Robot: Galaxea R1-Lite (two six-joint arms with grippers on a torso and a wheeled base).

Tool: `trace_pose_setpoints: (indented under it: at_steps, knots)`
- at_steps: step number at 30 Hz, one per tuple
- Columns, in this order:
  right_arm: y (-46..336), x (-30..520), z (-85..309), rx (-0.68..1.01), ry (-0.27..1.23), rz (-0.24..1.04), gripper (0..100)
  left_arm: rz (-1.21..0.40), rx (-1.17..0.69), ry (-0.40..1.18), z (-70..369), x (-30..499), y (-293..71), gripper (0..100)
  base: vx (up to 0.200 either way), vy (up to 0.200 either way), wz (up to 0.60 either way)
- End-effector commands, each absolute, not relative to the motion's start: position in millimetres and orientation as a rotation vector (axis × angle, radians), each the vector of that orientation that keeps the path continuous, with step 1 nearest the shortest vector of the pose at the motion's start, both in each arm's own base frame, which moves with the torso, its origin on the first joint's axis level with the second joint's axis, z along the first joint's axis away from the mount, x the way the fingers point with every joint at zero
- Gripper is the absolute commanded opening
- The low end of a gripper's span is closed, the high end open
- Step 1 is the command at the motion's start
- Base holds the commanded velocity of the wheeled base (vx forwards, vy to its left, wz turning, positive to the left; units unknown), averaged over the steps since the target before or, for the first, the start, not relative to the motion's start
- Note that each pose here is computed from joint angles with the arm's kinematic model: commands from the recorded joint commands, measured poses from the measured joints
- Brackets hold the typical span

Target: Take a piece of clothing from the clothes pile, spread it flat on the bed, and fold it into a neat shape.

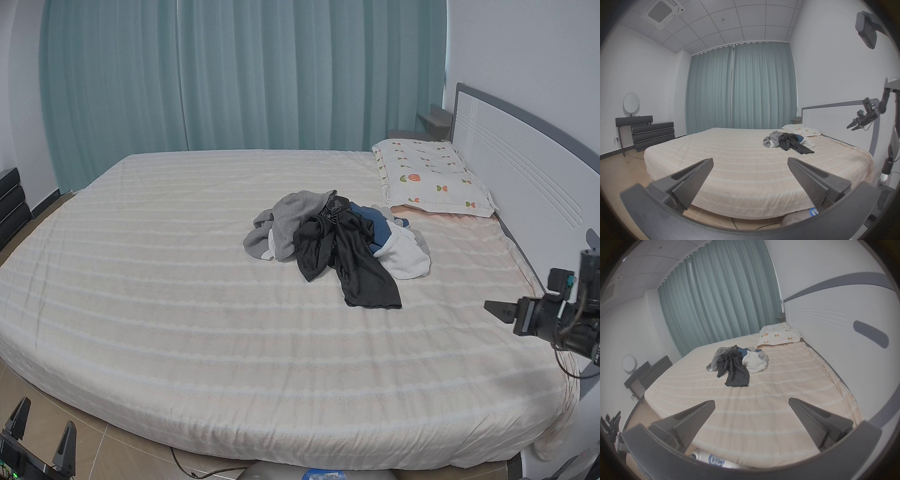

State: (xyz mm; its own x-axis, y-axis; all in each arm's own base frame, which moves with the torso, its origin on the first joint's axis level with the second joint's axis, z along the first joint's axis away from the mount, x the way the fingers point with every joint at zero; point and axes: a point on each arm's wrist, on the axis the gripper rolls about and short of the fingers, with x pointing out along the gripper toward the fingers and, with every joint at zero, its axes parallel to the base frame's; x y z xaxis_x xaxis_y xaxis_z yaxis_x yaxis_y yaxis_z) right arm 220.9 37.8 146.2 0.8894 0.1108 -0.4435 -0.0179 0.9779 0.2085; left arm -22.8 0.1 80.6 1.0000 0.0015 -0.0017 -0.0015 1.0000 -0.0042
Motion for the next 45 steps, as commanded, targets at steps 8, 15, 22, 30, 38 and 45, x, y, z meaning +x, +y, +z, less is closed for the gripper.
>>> trace_pose_setpoints:
  at_steps: [8,15,22,30,38,45]
  knots:
    - [122.6,425.7,4.9,0.301,0.606,-0.043,100,0.002,-0.005,0.000,75.7,-22.9,0.1,100,0.000,0.000,0.00]
    - [136.2,452.8,-14.3,0.376,0.642,-0.059,100,0.002,-0.005,0.000,75.7,-22.9,0.1,100,0.000,0.000,0.00]
    - [145.5,475.0,-19.7,0.475,0.677,-0.104,100,0.003,-0.005,0.000,75.7,-22.9,0.1,100,0.000,0.000,0.00]
    - [146.5,485.7,-23.2,0.546,0.682,-0.133,100,0.002,-0.005,0.000,75.7,-22.9,0.1,100,0.000,0.000,0.00]
    - [150.4,493.1,-14.9,0.601,0.640,-0.127,100,0.002,-0.005,0.000,75.7,-22.9,0.1,100,0.000,0.000,0.00]
    - [153.3,493.3,-16.5,0.606,0.644,-0.110,0,0.002,-0.005,0.000,75.7,-22.9,0.1,100,0.000,0.000,0.00]
